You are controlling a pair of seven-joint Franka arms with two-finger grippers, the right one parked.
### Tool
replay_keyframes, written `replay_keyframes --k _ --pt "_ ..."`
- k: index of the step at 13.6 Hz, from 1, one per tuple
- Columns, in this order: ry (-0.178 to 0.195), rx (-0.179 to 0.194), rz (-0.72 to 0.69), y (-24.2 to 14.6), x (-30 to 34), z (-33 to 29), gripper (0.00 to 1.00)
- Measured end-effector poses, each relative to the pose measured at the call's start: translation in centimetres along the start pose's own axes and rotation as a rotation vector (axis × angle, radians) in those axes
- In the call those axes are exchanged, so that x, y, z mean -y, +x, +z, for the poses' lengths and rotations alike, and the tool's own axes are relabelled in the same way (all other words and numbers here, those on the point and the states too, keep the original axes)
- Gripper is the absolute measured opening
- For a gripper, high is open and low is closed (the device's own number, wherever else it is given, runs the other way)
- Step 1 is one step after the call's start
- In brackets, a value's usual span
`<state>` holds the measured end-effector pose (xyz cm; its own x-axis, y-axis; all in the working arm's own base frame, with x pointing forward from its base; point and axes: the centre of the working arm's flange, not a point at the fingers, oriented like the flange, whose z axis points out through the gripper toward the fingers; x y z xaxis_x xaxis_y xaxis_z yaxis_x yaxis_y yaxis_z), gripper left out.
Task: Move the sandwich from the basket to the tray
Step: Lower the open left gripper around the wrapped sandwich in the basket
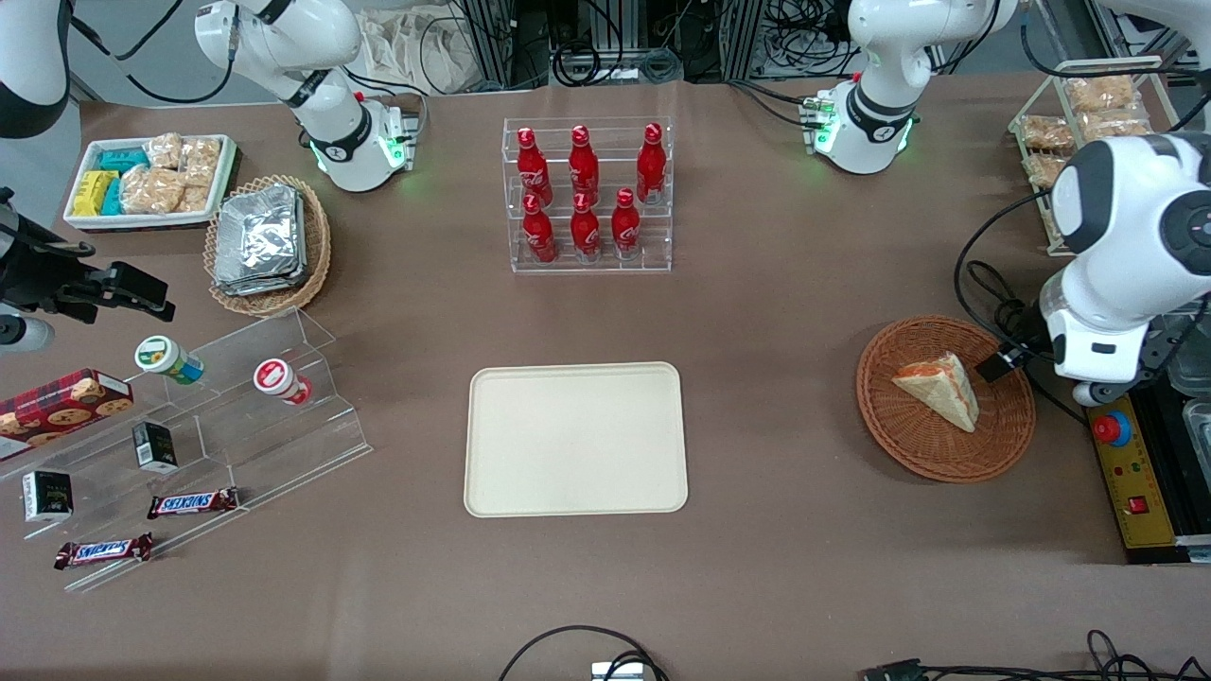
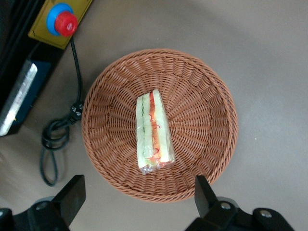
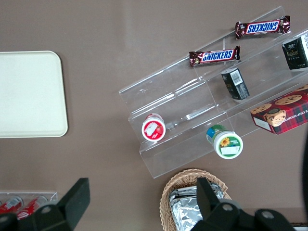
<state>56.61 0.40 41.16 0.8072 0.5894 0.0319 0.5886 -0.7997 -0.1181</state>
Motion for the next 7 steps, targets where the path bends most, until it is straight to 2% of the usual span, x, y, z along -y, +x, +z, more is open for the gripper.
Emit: replay_keyframes --k 5,7 --pt "-0.052 -0.041 -0.077 -1.4 -0.1 4.5 1.0" --pt "-0.066 -0.046 -0.105 -2.0 0.0 6.1 1.0"
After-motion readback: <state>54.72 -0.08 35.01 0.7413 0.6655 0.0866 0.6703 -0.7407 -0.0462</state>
